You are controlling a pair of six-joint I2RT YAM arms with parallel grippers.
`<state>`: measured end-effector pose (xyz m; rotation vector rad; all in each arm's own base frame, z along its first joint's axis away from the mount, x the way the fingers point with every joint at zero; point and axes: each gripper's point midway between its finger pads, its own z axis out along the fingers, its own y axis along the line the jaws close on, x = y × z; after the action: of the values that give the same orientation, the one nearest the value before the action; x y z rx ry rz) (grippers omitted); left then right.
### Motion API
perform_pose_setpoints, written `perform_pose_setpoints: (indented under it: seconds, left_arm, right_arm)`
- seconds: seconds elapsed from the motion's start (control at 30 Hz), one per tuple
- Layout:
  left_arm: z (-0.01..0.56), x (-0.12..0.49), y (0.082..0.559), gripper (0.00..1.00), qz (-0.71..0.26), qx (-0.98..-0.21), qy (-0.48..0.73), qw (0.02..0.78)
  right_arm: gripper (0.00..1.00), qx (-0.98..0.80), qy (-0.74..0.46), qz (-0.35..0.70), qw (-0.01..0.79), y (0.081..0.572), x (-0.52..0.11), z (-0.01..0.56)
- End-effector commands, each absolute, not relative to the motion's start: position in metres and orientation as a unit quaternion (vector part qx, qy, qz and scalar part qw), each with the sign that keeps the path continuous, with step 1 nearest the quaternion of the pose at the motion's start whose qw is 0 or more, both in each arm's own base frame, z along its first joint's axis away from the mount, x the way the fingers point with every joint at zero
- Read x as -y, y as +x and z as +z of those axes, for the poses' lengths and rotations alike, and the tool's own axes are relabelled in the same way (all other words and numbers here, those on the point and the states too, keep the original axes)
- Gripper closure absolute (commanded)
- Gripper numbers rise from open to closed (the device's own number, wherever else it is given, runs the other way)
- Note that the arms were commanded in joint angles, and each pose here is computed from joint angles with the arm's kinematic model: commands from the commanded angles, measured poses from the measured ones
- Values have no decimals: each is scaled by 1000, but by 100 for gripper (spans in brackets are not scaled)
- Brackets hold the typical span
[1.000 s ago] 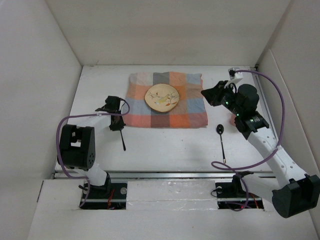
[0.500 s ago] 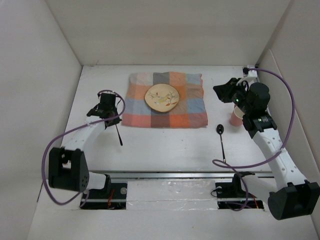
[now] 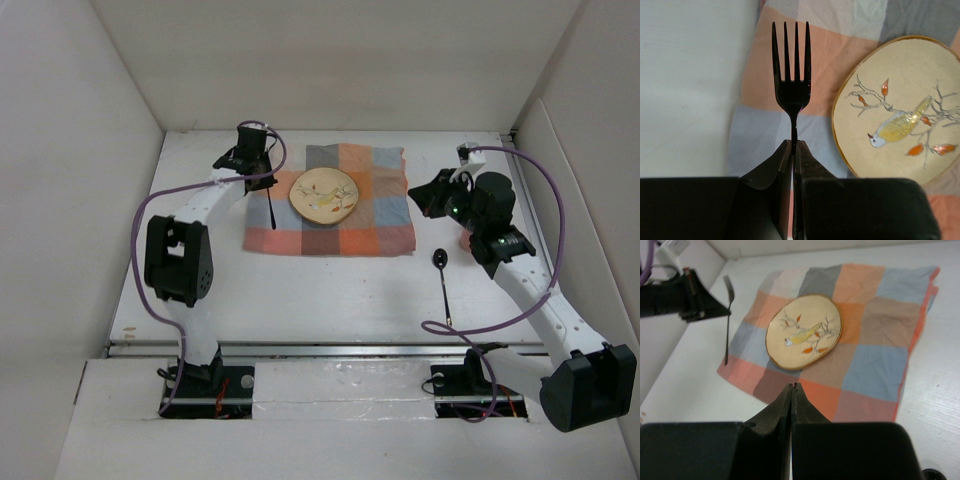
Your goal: Set the dinner table for one person
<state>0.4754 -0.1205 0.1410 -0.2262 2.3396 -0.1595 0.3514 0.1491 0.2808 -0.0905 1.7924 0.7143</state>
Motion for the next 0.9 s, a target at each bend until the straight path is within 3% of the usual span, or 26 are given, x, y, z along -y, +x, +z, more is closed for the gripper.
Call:
perform_pose_setpoints:
  seconds: [0.0,0.73,0.87]
  left_arm:
    - [146,123,502,100,-53,-915,-56,395]
    - [68,136,534,100,-6,-932,-9,363]
    - [70,134,536,98,-1,-929,-13,370]
  right_arm:
    - [100,-752,-62,304,581,348,-163,282]
    - [100,-771,-73,289,563,346,-184,257]
    - [90,-775,-72,284,560,343,-184,254]
